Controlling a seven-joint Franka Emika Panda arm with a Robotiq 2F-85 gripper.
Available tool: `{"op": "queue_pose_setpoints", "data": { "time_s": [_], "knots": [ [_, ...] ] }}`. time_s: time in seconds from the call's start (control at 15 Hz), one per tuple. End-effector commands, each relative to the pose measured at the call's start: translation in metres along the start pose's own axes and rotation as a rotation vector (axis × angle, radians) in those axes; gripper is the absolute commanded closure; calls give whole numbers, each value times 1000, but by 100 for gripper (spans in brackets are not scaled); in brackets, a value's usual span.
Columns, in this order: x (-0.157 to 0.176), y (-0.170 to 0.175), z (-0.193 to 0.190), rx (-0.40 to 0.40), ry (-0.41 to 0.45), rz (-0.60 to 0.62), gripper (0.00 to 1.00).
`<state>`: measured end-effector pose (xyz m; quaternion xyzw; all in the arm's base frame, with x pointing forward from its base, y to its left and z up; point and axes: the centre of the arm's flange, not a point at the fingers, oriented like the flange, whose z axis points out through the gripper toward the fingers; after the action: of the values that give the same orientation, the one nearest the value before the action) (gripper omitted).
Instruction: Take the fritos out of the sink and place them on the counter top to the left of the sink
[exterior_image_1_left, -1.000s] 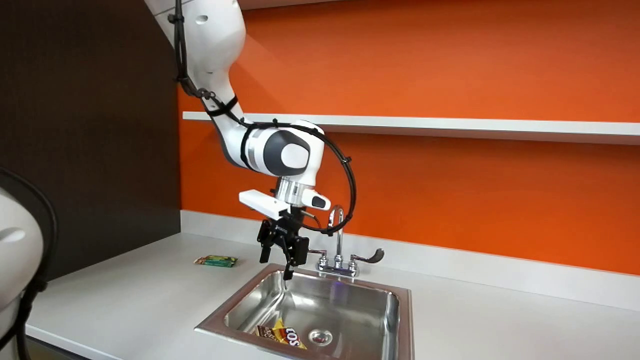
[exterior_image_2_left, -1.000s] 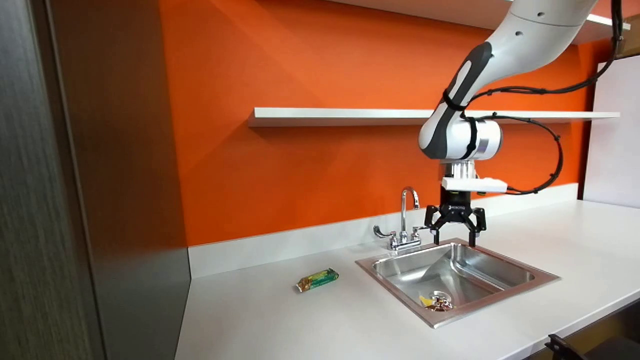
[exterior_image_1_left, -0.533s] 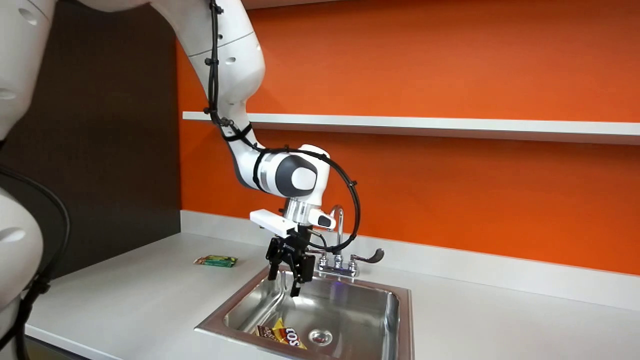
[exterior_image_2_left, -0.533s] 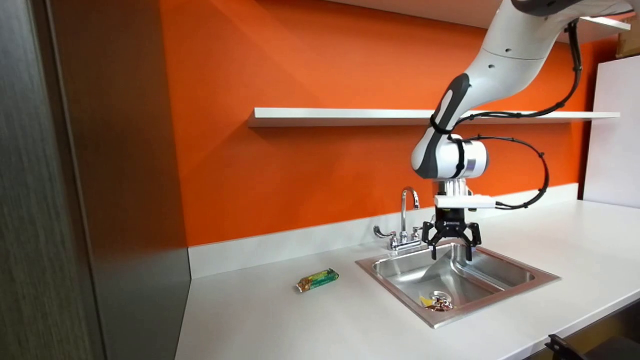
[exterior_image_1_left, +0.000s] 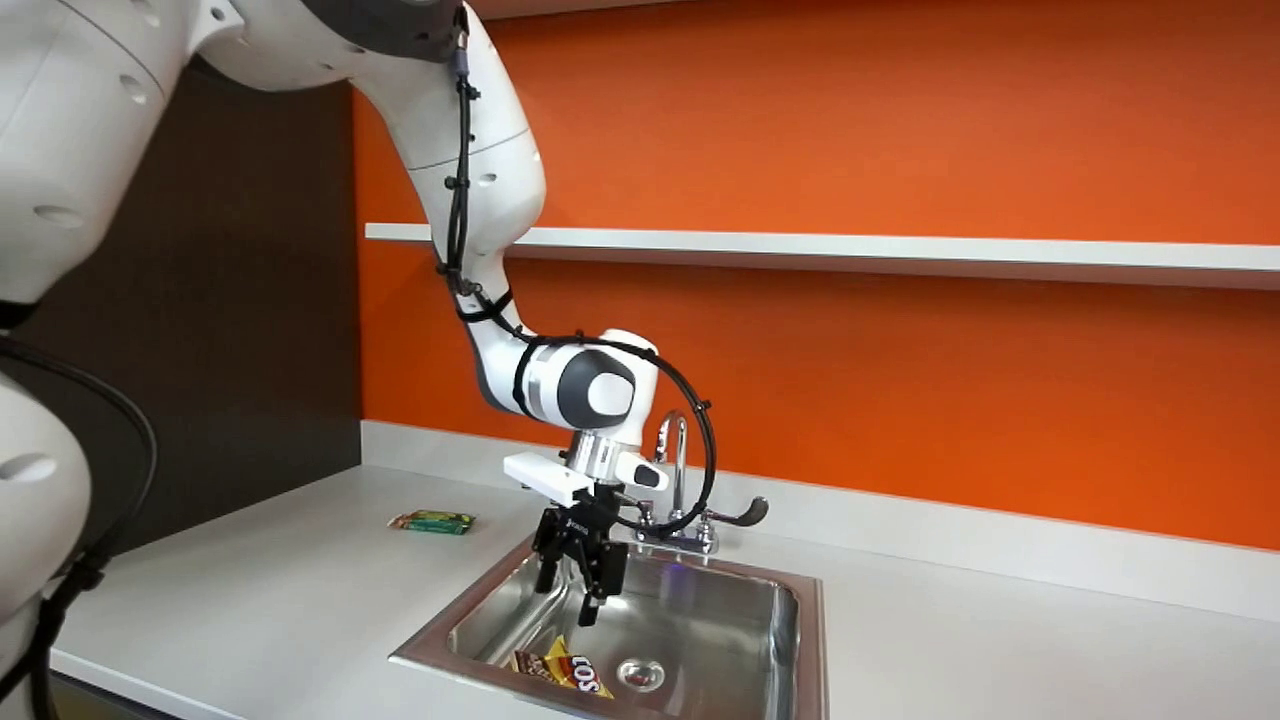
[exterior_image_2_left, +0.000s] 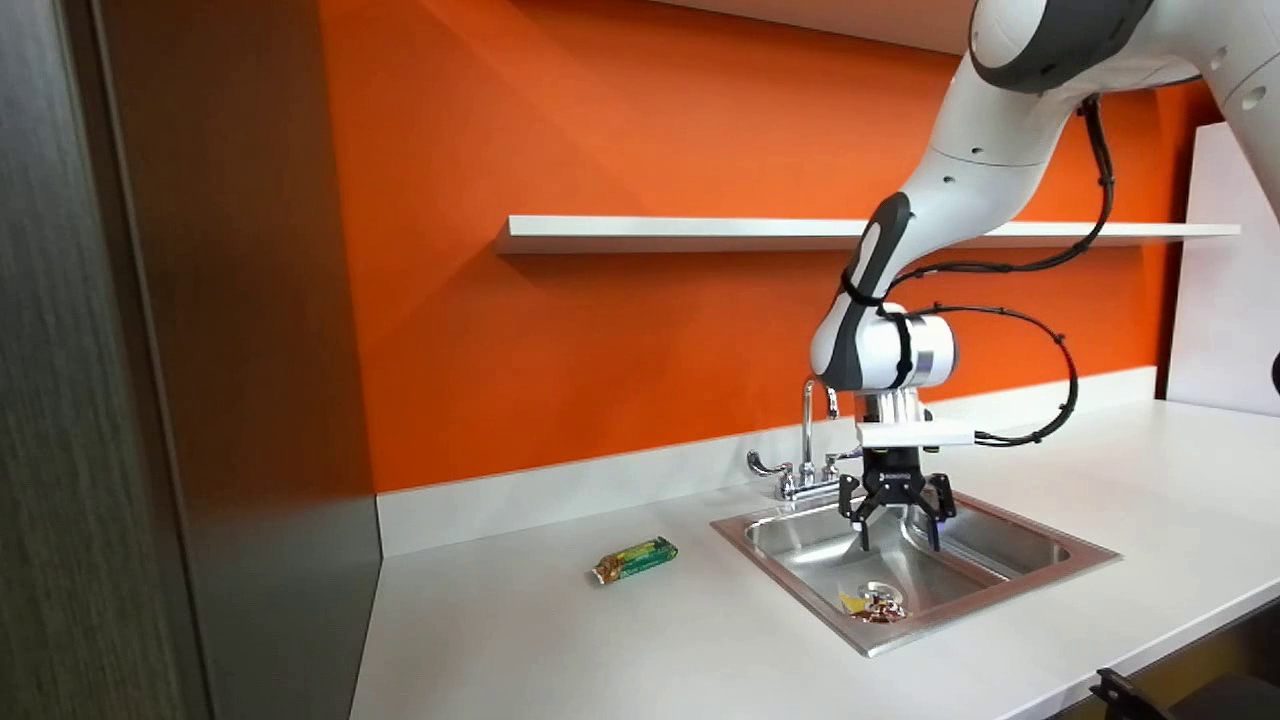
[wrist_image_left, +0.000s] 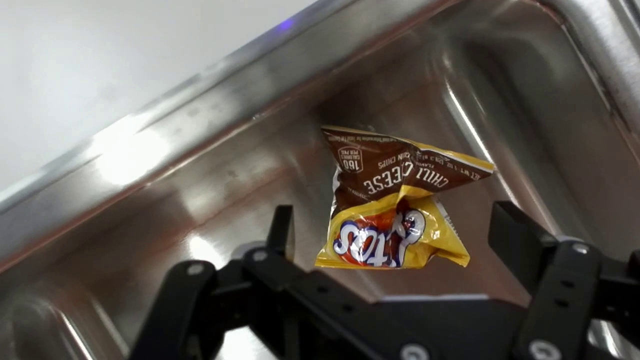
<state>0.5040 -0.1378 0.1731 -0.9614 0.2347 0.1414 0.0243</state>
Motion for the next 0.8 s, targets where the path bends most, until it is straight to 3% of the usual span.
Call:
{"op": "queue_pose_setpoints", "data": {
  "time_s": [0.0,0.73],
  "knots": [
    [16,-13,11,-42,3,23,0],
    [33,-31,51,-110,-12,38,0]
  ]
}}
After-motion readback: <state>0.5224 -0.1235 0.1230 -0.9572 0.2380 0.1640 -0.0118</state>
